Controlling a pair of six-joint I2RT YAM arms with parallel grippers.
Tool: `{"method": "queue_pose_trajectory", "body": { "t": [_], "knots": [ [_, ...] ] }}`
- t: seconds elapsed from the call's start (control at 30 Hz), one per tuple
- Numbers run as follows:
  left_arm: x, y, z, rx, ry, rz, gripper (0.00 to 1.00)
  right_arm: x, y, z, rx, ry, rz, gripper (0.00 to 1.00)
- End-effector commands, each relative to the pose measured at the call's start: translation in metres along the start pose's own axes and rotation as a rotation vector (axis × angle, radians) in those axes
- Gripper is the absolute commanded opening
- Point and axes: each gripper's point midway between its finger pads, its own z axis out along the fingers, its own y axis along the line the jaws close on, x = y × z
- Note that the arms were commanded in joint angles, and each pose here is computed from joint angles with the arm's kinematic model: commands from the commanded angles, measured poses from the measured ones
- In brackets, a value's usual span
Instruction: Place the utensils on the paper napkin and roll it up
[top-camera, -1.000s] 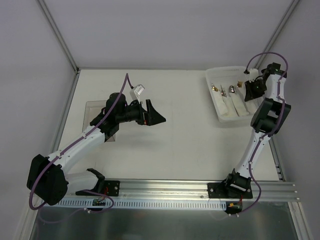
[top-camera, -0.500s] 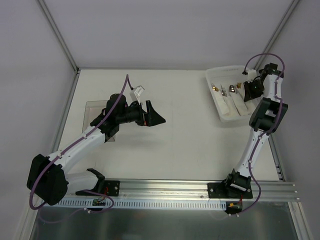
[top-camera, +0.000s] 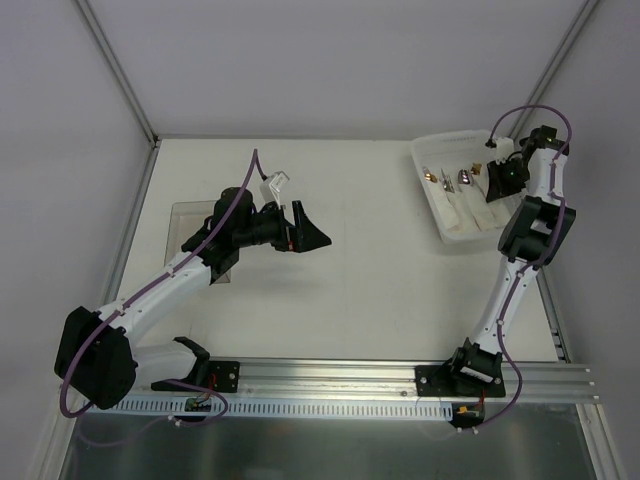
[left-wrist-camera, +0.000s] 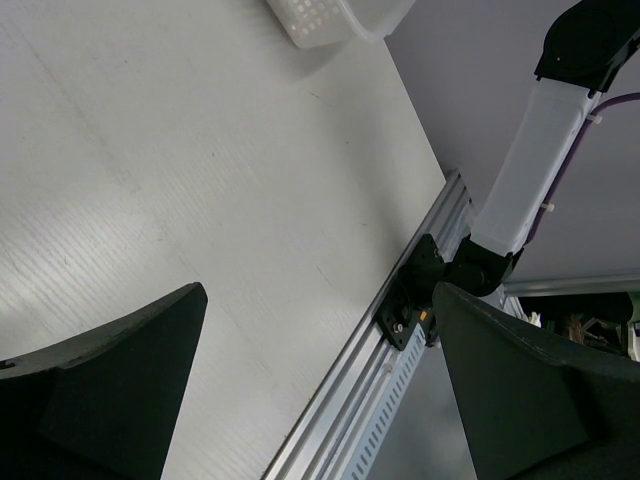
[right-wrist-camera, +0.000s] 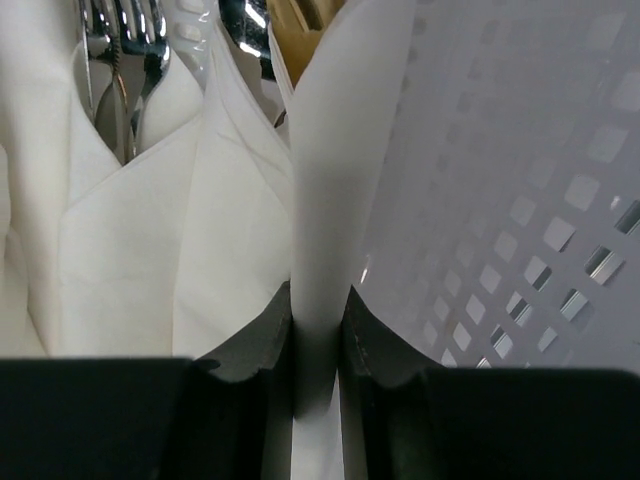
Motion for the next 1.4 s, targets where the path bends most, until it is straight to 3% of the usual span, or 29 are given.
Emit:
{"method": "queue_pose_trajectory", "body": {
  "t": [0.0,0.6,0.9,1.13,1.37],
  "knots": [
    [-0.009,-0.005,-0.001,0.022,-0.023,0.038,0.99,0.027,0.048,0.002,-0.184,0.086,0.077,0.0],
    [-0.008,-0.006,0.0,0.029,-0.017,0.026,0.99,0.104,0.094,-0.049,-0.369,0.183,0.213,0.0],
    [-0.01,-0.004,0.005,0.033,-0.014,0.022,0.99,0.053,0.079,-0.083,-0.264,-0.05,0.33,0.0],
    [-0.01,-0.002,0.005,0.028,-0.017,0.022,0.99,0.04,0.071,-0.078,-0.178,-0.039,0.424,0.0],
    [-0.006,0.002,0.004,0.018,-0.014,0.019,0.99,0.029,0.095,-0.074,-0.309,-0.082,0.473,0.0]
  ]
}}
